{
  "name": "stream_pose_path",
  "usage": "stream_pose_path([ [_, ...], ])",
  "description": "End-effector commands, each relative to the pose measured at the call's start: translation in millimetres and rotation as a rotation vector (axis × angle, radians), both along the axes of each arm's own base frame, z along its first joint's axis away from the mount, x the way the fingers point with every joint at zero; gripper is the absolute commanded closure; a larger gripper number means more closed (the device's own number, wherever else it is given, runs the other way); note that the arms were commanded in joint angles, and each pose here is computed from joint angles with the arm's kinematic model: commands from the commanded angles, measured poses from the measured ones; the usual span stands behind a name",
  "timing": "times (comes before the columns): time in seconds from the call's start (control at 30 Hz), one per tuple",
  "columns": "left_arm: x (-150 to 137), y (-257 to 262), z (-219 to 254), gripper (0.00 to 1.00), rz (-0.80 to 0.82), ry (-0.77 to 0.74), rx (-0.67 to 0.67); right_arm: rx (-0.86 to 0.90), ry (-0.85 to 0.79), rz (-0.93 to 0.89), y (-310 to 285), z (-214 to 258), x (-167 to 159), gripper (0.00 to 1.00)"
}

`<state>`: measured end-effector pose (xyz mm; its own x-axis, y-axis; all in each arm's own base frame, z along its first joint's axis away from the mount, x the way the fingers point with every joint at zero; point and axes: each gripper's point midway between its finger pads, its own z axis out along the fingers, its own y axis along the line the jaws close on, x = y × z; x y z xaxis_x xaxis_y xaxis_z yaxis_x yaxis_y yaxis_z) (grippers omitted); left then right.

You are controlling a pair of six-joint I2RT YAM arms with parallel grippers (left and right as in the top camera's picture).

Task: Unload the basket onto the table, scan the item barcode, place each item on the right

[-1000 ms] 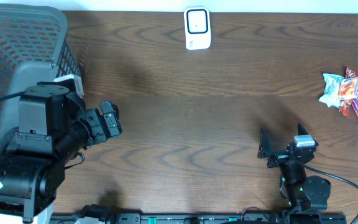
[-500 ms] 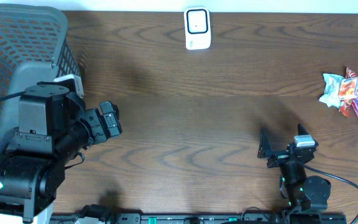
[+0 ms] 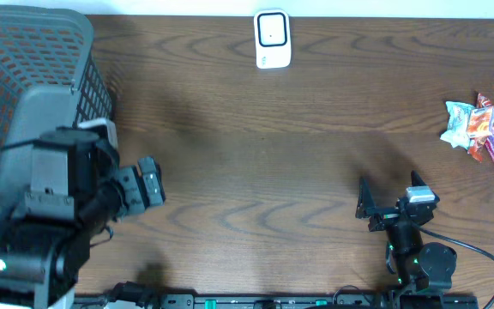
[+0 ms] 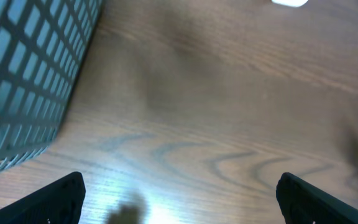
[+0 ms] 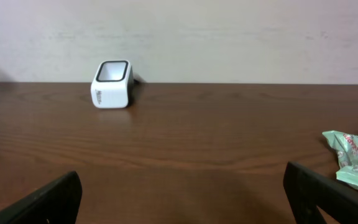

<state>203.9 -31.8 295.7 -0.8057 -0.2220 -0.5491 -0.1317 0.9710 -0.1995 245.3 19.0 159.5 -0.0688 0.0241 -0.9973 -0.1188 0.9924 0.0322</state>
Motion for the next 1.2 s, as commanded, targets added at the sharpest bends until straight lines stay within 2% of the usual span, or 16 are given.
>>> stream_pose_path([
  [0.0,-9,6,-15,0.02,-0.058,-0.059,0.061,0.017,0.000,-0.019,-4,0,0,0.01],
  [0.2,9,4,-27,0.02,-0.095,-0.364,0.081,0.017,0.000,-0.019,-4,0,0,0.01],
  [0.37,12,10,-43,0.02,-0.064,-0.567,0.084,0.017,0.000,-0.019,-4,0,0,0.01],
  [0.63,-4,24,-90,0.02,-0.005,-0.602,0.098,0.017,0.000,-0.019,-4,0,0,0.01],
  [0.8,4,32,-104,0.02,0.038,-0.646,0.110,0.017,0.000,-0.019,-4,0,0,0.01],
  [1.17,30,45,-108,0.02,0.102,-0.861,0.125,0.017,0.000,-0.019,-4,0,0,0.01],
])
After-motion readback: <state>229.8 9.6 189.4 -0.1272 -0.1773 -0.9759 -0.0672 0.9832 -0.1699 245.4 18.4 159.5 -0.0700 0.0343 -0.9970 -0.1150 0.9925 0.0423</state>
